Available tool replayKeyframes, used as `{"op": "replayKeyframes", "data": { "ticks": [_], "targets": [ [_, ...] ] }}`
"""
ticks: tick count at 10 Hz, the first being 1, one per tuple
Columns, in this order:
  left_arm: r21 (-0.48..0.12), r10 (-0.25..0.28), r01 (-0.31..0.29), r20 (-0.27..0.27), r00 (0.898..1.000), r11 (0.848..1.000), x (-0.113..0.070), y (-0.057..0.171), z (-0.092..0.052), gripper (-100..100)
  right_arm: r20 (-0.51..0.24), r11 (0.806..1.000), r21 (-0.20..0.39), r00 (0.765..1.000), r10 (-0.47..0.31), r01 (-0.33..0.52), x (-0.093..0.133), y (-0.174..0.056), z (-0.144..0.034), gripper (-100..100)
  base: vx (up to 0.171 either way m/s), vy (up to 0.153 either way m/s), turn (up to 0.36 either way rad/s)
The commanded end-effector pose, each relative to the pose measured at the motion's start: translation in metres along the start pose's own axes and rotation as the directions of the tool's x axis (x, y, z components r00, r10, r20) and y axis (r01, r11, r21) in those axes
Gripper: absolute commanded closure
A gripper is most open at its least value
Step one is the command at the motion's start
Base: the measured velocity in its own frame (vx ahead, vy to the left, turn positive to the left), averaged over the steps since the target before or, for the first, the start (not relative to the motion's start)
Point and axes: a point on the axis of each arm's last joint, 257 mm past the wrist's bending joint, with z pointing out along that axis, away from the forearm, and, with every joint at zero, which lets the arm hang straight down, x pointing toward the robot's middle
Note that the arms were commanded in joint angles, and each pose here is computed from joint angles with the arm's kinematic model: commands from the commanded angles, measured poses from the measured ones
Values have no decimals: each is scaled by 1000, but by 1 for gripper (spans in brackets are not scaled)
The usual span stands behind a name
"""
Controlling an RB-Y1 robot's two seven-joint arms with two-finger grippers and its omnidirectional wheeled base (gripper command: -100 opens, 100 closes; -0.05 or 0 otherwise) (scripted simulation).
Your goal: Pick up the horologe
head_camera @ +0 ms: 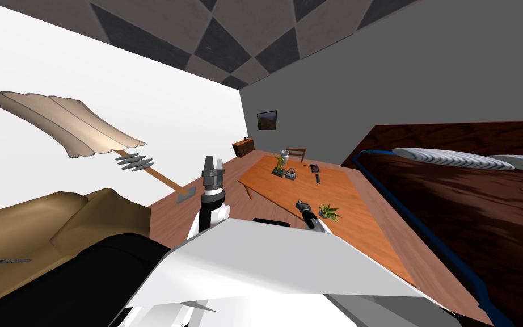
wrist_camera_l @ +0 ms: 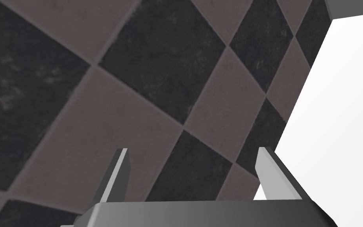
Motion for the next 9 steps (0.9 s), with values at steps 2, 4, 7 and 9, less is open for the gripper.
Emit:
{"op": "replayKeyframes", "data": {
  "ticks": [2, 4, 7, 9],
  "targets": [
    [0, 0, 0, 0, 1000, 1000, 0, 0, 0, 0, 1, 1000, -1, 1000, -1, 1, 0, 0, 0, 100, 0, 0, 0],
    [0, 0, 0, 0, 1000, 1000, 0, 0, 0, 0, 0, 1000, 8, 1000, 9, -9, -9, 1, 6, 100, -51, -12, 46],
    [0, 0, 0, 0, 1000, 1000, 0, 0, 0, 0, -3, 999, 26, 1000, 21, -21, -24, 1, 16, 100, -147, -26, 80],
    [0, 0, 0, 0, 1000, 1000, 0, 0, 0, 0, -2, 1000, 22, 1000, 20, -20, -21, 1, 13, 0, -46, -10, 6]
  ]
}}
